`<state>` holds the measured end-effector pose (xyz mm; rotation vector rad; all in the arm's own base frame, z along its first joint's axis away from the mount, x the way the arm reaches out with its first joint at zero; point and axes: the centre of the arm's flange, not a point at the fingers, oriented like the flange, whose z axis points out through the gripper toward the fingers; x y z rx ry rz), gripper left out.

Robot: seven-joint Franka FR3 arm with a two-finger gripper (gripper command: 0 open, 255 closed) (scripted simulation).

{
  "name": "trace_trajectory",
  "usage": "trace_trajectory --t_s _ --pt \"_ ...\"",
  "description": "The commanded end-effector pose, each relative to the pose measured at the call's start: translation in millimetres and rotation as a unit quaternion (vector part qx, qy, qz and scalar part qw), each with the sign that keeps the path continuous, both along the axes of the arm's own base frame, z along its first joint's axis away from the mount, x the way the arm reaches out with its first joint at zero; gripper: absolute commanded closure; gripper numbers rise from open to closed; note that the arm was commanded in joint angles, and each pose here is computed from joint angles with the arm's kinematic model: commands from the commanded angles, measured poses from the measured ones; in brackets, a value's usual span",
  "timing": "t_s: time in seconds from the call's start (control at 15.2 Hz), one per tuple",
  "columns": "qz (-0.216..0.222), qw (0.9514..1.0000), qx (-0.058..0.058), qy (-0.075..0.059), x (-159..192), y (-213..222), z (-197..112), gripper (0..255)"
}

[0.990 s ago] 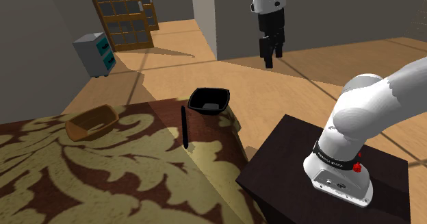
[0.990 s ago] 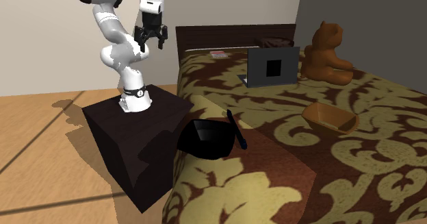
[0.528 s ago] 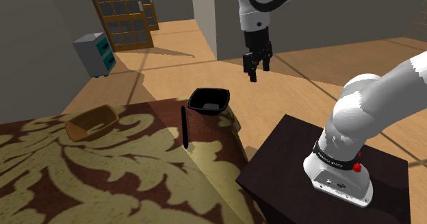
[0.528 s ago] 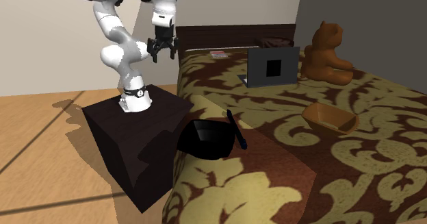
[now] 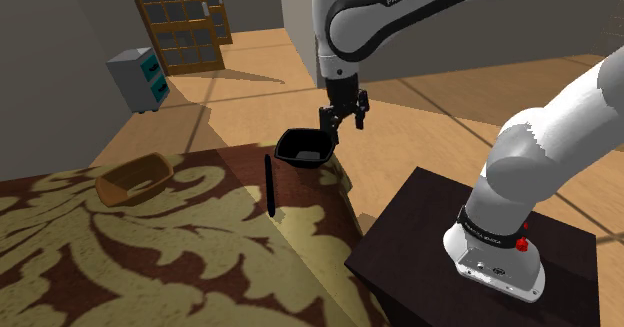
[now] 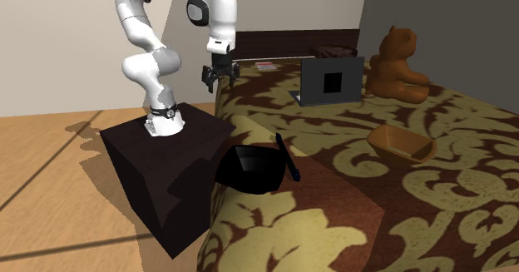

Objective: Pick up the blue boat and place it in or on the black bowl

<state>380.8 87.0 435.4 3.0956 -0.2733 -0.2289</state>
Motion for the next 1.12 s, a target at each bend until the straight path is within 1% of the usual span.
trace_trajectory --t_s 0.0,0.26,0.53,0.79,1.06 --pt "-0.021 0.9998 0.001 -0.007 14.7 13.4 -17.0 0" --pt "-0.059 0.9981 0.002 -0.018 45.9 33.1 -50.1 0" --pt "-0.098 0.9948 0.003 -0.029 79.2 50.4 -82.4 0" --pt "-0.136 0.9899 0.004 -0.041 114.5 65.1 -114.0 0" --pt "-0.174 0.9834 0.004 -0.052 151.5 77.1 -144.6 0"
